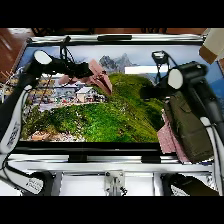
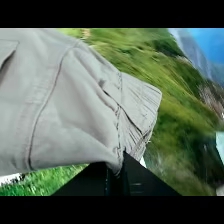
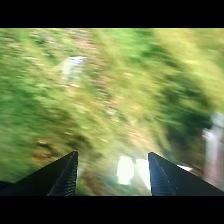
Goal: Fold the shirts.
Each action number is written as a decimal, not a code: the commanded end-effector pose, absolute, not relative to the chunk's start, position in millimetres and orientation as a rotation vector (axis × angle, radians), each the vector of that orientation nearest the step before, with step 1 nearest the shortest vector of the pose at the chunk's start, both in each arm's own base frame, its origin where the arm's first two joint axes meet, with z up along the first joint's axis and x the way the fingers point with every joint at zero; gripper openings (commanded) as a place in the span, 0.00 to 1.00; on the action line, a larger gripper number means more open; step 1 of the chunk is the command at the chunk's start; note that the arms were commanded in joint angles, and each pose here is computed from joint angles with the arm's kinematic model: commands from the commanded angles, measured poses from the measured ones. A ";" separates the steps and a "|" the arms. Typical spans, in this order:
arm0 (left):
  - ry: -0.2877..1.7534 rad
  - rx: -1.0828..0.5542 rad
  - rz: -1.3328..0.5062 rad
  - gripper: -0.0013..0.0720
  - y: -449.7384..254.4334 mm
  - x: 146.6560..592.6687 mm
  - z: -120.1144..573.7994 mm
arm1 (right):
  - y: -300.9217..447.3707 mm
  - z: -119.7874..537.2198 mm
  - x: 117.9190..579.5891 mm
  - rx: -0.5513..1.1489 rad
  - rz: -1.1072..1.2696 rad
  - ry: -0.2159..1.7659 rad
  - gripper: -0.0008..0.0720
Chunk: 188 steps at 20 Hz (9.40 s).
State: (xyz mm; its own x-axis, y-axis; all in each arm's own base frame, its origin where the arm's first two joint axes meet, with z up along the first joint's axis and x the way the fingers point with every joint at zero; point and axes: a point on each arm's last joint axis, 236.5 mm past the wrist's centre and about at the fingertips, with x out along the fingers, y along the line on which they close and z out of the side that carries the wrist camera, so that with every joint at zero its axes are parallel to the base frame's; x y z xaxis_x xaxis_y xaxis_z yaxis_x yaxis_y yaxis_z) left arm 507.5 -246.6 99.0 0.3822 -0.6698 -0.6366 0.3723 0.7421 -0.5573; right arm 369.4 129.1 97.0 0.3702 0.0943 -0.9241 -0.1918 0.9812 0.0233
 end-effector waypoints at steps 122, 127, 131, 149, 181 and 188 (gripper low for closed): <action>0.659 -0.091 -0.574 0.07 -127.5 394.3 316.3 | 228.1 263.2 373.2 -0.123 0.721 0.829 0.10; 0.886 -0.196 -0.559 0.07 -137.1 406.5 196.0 | 246.6 139.0 351.6 -0.244 0.710 1.088 0.10; 0.615 -0.287 -0.561 0.07 -145.3 445.2 255.6 | 251.9 176.5 411.2 -0.238 0.599 0.799 0.10; 0.258 -0.002 -0.511 0.07 -116.0 243.1 451.8 | 267.0 331.5 239.8 0.034 0.859 0.836 0.10; 1.430 -0.100 -0.523 0.07 -138.6 350.5 -7.6 | 180.0 -21.2 363.1 -0.119 0.489 1.514 0.10; 1.614 -0.157 -0.494 0.07 -142.4 261.7 -70.1 | 187.9 -54.9 317.0 -0.025 0.507 1.673 0.10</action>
State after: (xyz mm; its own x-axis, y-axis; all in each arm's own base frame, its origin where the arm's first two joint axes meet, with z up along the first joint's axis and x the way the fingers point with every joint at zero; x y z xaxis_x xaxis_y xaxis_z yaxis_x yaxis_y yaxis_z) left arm 290.0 -141.9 -49.9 -0.0619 -0.4001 -0.9144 0.2161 0.8890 -0.4036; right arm 339.9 181.9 -46.7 -0.0961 0.2462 -0.9644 -0.3351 0.9044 0.2642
